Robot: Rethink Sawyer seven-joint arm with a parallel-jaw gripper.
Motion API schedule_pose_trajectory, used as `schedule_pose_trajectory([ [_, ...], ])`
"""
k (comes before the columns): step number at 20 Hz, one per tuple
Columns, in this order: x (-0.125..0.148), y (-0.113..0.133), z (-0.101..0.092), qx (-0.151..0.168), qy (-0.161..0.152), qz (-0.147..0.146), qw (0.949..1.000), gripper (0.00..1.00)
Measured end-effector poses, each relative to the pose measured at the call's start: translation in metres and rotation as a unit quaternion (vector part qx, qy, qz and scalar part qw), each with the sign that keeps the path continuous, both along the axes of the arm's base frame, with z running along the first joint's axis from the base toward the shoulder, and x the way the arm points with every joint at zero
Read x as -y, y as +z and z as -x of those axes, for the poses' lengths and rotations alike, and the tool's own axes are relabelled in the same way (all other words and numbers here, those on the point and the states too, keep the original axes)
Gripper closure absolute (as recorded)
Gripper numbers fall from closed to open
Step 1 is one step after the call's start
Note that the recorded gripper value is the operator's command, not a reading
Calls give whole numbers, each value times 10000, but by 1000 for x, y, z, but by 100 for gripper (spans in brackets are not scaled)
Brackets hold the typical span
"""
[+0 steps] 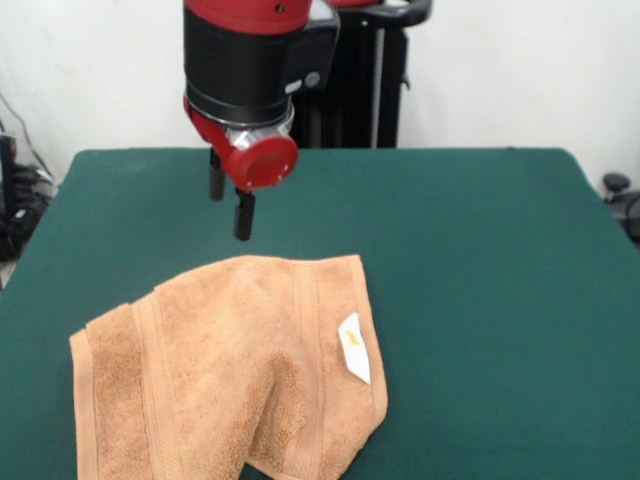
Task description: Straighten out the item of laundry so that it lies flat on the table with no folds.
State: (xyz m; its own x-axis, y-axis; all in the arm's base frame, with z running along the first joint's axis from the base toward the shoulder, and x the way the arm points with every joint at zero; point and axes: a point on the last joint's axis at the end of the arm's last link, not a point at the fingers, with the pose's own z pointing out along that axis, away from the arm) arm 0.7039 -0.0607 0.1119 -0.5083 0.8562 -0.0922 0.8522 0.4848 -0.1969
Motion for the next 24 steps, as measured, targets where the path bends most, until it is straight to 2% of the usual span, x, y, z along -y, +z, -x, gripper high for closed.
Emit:
schedule_pose_trajectory([
  [7, -2, -20, 6, -140, 6, -38, 9999, 0],
  [18, -4, -20, 6, -145, 22, -39, 9999, 0],
  [24, -16, -20, 5, -147, 106, -40, 9998, 0],
])
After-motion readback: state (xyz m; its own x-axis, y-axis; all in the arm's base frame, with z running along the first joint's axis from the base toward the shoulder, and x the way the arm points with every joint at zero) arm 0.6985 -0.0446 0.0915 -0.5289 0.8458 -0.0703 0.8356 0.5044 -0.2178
